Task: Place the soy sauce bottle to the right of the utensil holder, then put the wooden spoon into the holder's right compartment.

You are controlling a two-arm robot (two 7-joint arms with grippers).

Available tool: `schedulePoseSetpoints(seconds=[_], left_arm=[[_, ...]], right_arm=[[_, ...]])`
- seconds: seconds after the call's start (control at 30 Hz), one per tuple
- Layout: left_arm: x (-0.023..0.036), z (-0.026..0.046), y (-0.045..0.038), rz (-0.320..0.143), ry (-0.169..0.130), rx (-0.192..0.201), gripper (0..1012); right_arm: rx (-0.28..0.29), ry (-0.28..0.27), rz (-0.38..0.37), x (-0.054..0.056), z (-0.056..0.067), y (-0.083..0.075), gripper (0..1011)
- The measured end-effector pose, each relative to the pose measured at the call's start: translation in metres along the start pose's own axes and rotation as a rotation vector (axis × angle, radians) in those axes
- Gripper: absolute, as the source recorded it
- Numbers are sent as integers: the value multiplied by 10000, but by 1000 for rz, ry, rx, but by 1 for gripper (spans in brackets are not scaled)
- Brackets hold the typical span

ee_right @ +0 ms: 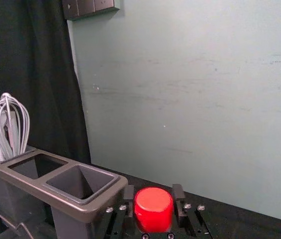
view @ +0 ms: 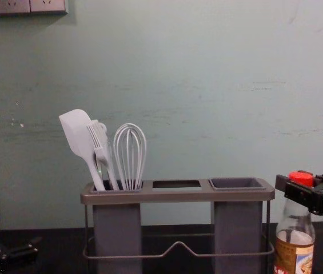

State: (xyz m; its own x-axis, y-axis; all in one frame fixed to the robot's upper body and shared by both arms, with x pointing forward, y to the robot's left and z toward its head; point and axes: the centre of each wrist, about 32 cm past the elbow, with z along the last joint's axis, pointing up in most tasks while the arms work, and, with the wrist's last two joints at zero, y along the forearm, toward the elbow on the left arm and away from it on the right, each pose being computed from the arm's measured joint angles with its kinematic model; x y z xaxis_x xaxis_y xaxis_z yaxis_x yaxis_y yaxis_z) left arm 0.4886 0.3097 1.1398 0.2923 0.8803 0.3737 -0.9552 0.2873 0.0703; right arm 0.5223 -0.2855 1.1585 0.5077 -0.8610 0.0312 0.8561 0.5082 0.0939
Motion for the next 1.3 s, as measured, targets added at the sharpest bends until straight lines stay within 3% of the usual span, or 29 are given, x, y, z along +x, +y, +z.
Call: schedulePoseSetpoints(seconds=[0.13, 0.33, 0.4, 0.6, 0.93, 1.17, 1.3], left_arm=[[0, 0, 0, 0, 0, 0, 1005], [0, 0, 0, 0, 0, 0, 1005], [0, 0, 0, 0, 0, 0, 1005], [0, 0, 0, 0, 0, 0, 1005], [1, 0, 0, 0, 0, 0, 1005], [0, 0, 0, 0, 0, 0, 1005], [0, 0, 0, 0, 0, 0, 1005]], right_arm=[[12, 6, -2, -4, 34, 9, 594], [58, -3, -4, -11, 182, -29, 763], [77, -15, -7, -7, 257, -64, 864], [112, -50, 8, -28, 414, -194, 999], [133, -97, 126, -204, 539, -451, 1004], [85, -94, 273, -445, 464, -586, 1004], [46, -89, 315, -535, 405, -627, 1004]])
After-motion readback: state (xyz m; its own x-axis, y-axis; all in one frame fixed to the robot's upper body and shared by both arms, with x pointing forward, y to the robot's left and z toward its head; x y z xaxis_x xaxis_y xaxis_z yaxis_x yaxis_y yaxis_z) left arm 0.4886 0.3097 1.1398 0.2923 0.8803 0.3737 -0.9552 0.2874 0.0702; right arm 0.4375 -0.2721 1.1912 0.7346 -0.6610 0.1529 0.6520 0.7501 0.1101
